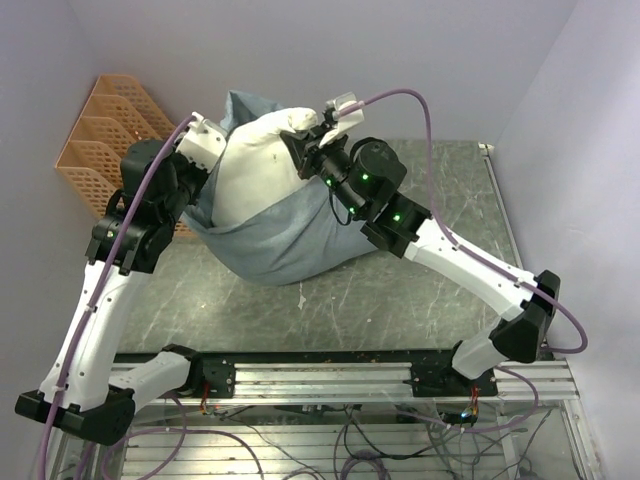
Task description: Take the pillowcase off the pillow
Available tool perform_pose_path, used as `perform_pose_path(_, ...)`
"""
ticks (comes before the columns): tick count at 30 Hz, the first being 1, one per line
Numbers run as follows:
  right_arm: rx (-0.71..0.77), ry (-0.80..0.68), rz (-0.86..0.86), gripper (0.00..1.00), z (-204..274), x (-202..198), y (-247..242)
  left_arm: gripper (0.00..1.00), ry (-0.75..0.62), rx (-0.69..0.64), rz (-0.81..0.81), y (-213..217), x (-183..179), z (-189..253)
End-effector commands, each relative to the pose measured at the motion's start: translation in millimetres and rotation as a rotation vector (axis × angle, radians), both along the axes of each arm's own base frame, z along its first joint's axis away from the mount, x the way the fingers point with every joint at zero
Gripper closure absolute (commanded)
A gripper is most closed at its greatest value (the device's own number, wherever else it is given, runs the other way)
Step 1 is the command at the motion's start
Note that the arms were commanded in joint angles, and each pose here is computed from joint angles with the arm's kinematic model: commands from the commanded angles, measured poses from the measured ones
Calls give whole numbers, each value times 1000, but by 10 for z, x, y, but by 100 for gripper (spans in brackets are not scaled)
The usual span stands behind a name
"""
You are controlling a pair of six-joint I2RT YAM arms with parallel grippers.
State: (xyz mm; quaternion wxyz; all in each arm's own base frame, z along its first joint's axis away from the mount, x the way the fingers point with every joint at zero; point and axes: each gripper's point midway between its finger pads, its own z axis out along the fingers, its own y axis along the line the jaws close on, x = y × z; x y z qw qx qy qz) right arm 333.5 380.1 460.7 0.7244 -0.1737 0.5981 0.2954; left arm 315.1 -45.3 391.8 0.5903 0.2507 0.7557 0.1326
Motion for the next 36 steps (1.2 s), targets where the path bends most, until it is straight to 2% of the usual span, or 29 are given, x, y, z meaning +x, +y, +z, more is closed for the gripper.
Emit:
perform_pose_path(1,103,-70,14,100,425,-149,-308,77,-77,7,111,183,77,141)
perform_pose_path(4,114,-71,21,100,443,-188,-426,89,-87,15,154,255,87,139)
perform_pose_path(6,118,-71,14,100,448,-185,-517,93,-99,18,175,294,81,151)
perform_pose_path(14,151,-53,-25,100,401,-122,-974,93,-146,117,304,587,46,92)
perform_pose_path(18,191,-49,-35,100,382,-133,-1233,93,-115,167,368,803,136,-175)
perform_pose_path(24,208,-35,-78,100,312,-103,-1520,93,-42,98,410,964,256,-457)
perform_pose_path(27,221,-25,-78,100,288,-87,-1585,92,14,9,276,702,252,-498)
perform_pose_path(28,223,-21,-78,100,275,-80,-1591,82,27,-31,217,585,213,-463)
perform_pose_path(30,231,-18,-78,100,258,-65,-1605,26,55,-110,77,313,89,-341)
perform_pose_path(31,234,-14,-76,100,248,-56,-1605,10,59,-153,19,195,10,-230)
perform_pose_path(33,242,-10,-74,100,257,-25,-1609,3,37,-231,-79,4,-173,118)
perform_pose_path(36,253,-12,-57,100,324,7,-1579,0,-19,-296,-204,-204,-402,572)
